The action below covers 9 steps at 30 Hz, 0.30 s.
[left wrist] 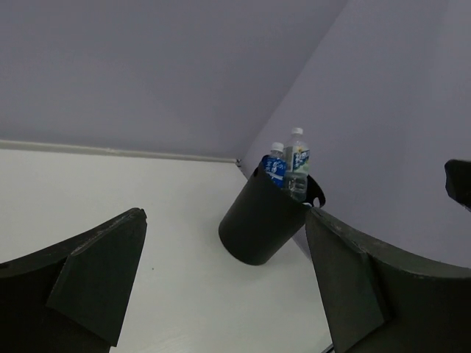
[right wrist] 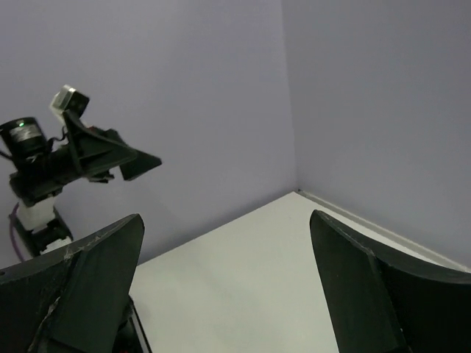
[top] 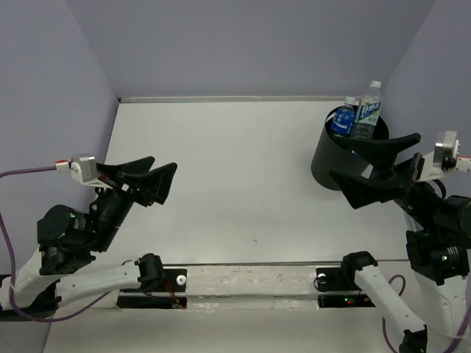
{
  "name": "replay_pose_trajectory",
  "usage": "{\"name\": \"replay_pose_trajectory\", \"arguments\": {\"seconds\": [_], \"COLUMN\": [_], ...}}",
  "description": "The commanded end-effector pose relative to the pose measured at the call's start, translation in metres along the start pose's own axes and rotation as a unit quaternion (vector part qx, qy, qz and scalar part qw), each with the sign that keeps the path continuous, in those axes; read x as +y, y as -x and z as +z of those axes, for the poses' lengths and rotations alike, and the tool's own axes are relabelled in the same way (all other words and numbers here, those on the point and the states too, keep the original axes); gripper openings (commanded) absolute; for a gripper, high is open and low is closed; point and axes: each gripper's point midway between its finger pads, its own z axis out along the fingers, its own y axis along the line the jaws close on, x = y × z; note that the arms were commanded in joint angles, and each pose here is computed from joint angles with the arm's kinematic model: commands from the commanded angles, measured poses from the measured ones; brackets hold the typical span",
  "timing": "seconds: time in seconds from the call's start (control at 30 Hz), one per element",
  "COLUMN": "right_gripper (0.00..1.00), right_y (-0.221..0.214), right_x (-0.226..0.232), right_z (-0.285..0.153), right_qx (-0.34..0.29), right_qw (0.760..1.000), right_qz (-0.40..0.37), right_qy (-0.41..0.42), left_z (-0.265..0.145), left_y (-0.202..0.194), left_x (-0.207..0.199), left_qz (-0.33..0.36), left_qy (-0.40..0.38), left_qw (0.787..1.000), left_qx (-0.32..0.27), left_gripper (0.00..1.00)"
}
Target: Put the plastic bottles in the bin
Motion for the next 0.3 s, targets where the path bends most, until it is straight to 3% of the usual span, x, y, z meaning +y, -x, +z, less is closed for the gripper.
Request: {"name": "replay_pose_trajectory", "arguments": {"seconds": [0.0,0.13,0.27], "right_gripper": [1.0,1.0,1.0], "right_y": [0.015,0.033,0.045], "right_x": [0.041,0.048,0.035], "right_z": [-0.024,-0.039,-0.041], "right_qx": [-0.019,-0.048,-0.078], "right_qw": [0.998,0.995,0.993], "right_qz": [-0.031,-0.078,-0.087], "right_qy": [0.054,0.029,-0.017], "left_z": [-0.015,-0.03,-0.033], "left_y": [0.067,0.097,0.1], "left_x": [-0.013,-0.01,-0.007], "left_qz": [-0.013,-0.019,-0.022], "left_qy": [-0.045,-0.059,-0.06], "left_qw": [0.996,0.992,0.991], "left_qx": [-0.074,-0.106,-0.119], "left_gripper": [0.99,0.99,0.99]}}
